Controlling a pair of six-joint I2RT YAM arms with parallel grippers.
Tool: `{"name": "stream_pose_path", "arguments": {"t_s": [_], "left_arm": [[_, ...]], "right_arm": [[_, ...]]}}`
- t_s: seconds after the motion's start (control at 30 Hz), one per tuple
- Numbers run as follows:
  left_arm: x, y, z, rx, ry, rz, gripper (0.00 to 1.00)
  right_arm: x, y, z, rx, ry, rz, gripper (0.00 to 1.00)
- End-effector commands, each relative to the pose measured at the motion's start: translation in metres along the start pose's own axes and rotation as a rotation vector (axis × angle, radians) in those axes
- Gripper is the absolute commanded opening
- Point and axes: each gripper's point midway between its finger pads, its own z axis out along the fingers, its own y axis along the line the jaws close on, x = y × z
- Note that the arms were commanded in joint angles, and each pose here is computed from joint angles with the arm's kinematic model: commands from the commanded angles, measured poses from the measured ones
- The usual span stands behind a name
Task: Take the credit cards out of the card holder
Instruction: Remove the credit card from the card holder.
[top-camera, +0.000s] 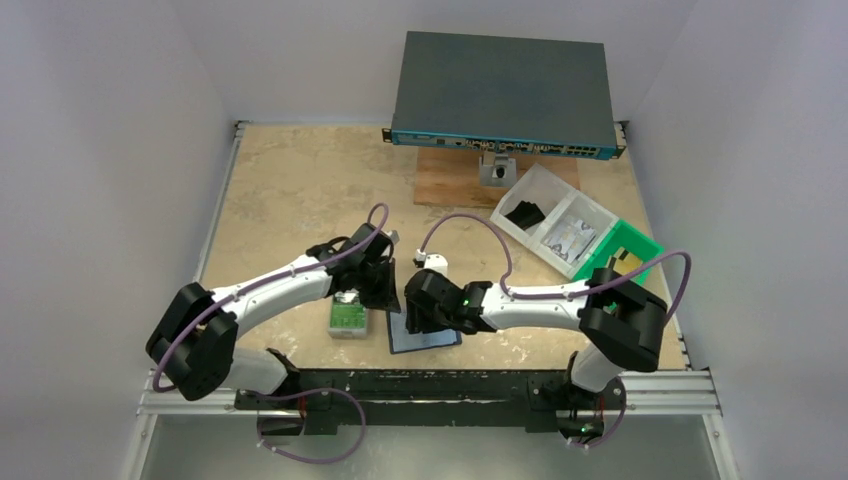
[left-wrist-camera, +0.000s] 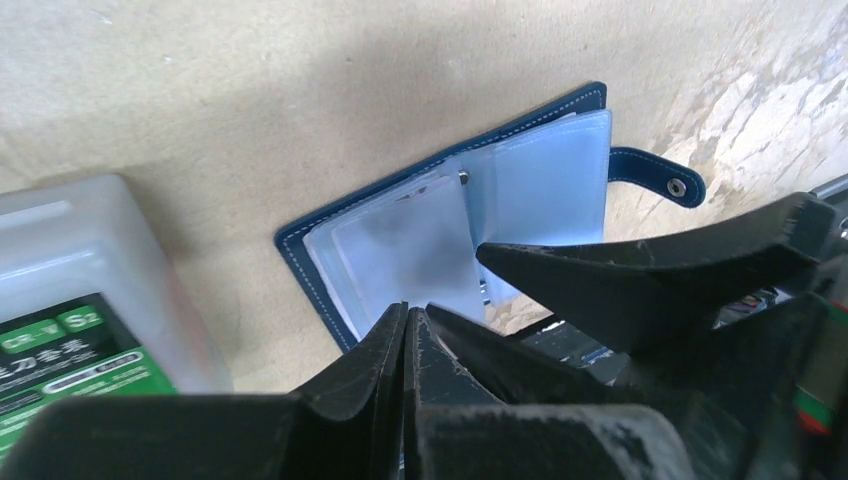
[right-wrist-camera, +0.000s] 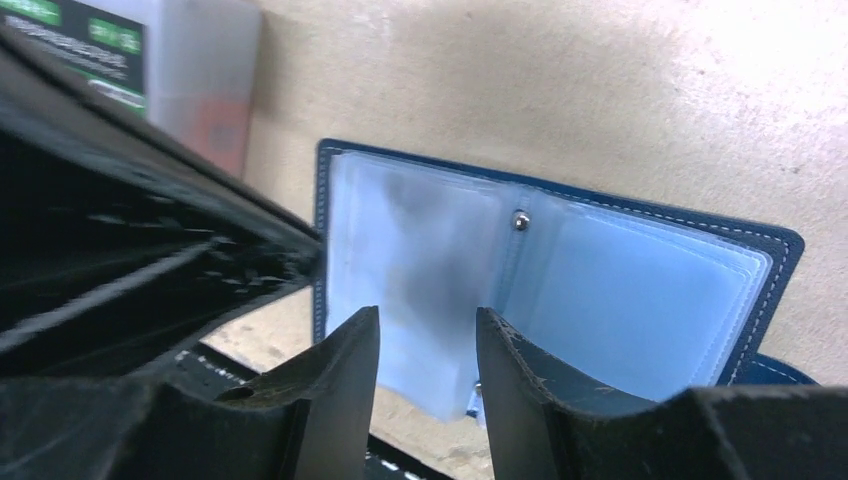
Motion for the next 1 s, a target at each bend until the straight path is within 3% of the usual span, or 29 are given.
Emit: {"name": "stream_pose_path", "arguments": {"t_s": [0.0,0.27,0.5,0.97], "left_arm": [[-0.01,0.003,-0.013,-0.008,-0.048,-0.007,0.0],[-0.001,0.008,-0.006,-0.005,-0.007,0.003,0.0],[0.005,0.01,0.005,-0.005,0.033,0.009,0.0],[0.031,0.007,0.03,-0.017,0.113,0.019,0.0]], "right_arm": [[-0.003,-0.009,0.003,0.084,-0.013,-0.036,0.38],[0.01,-0.015,0.006,0.077,0.02,0.008,0.17],[0.017,-0.014,0.005,-0.047,0.026,0.089,0.03],[0.024,-0.032,0.012,-0.26,0.075,0.267,0.0]]}}
